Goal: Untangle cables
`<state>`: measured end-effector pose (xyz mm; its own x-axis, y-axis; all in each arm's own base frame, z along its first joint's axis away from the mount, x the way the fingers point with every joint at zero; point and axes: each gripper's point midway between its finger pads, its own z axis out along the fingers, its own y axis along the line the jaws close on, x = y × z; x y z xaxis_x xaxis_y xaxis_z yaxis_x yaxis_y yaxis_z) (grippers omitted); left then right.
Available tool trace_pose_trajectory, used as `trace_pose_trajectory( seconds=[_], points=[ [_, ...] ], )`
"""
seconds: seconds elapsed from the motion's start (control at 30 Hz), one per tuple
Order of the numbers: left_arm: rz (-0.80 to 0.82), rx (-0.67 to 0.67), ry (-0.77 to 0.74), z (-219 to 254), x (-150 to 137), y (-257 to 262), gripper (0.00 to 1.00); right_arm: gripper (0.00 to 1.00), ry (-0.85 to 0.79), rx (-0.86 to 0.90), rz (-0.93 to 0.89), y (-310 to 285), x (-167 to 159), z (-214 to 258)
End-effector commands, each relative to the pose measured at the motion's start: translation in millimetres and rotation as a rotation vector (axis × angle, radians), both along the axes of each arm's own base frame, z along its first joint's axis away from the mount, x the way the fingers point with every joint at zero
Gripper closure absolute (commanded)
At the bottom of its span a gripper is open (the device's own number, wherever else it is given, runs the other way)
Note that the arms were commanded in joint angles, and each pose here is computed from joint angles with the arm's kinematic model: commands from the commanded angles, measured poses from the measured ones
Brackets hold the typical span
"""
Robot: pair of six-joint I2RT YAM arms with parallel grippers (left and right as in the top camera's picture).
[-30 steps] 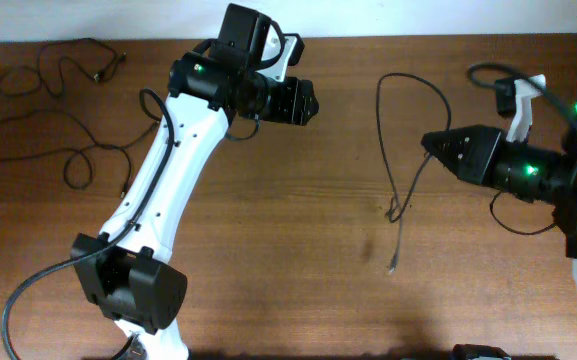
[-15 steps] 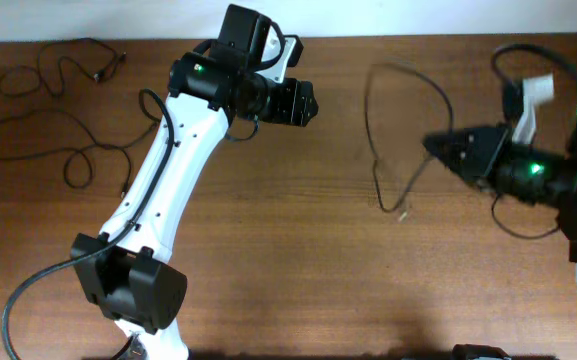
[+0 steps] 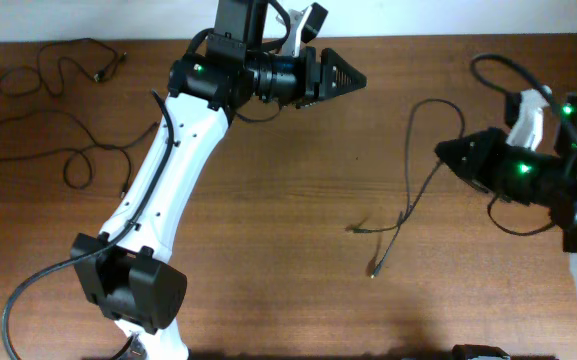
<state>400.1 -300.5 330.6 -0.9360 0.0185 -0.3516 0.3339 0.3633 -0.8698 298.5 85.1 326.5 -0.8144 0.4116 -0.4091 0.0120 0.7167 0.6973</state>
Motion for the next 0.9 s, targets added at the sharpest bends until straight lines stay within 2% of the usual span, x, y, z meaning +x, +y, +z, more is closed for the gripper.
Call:
trace_pose_trajectory(
  seconds=[0.0, 0.07, 0.2, 0.4, 0.43, 0.5, 0.57, 0.87],
  points=[
    [0.070, -0.092, 0.445, 8.4, -10.7, -4.3, 0.44, 0.96, -0.169, -0.041, 0.270, 39.3, -2.4, 11.3],
    [0.110, -0.100, 0.562, 8.4, -10.8, -4.5, 0.44, 0.96, -0.193, -0.037, 0.332, 58.5, -0.5, 11.7],
    [0.127, -0.104, 0.611, 8.4, -10.7, -4.3, 0.41, 0.96, -0.192, -0.032, 0.388, 77.3, 4.0, 5.7],
    [0.180, -0.113, 0.753, 8.1, -10.5, -4.7, 0.44, 0.96, -0.217, -0.042, 0.417, 91.0, 11.2, 3.8],
    [0.190, -0.115, 0.782, 8.1, -10.5, -4.7, 0.47, 0.96, -0.232, -0.055, 0.420, 94.5, 12.3, 4.7],
    [0.198, -0.116, 0.808, 8.1, -10.9, -5.1, 0.62, 0.96, -0.221, -0.086, 0.362, 95.9, 18.9, 2.6],
    [0.202, -0.117, 0.821, 8.1, -10.9, -5.1, 0.64, 0.96, -0.208, -0.128, 0.300, 97.5, 25.8, -1.9],
    [0.193, -0.119, 0.824, 9.0, -12.2, -5.4, 0.76, 0.96, -0.222, -0.151, 0.311, 108.4, 26.4, -3.7]
  ],
)
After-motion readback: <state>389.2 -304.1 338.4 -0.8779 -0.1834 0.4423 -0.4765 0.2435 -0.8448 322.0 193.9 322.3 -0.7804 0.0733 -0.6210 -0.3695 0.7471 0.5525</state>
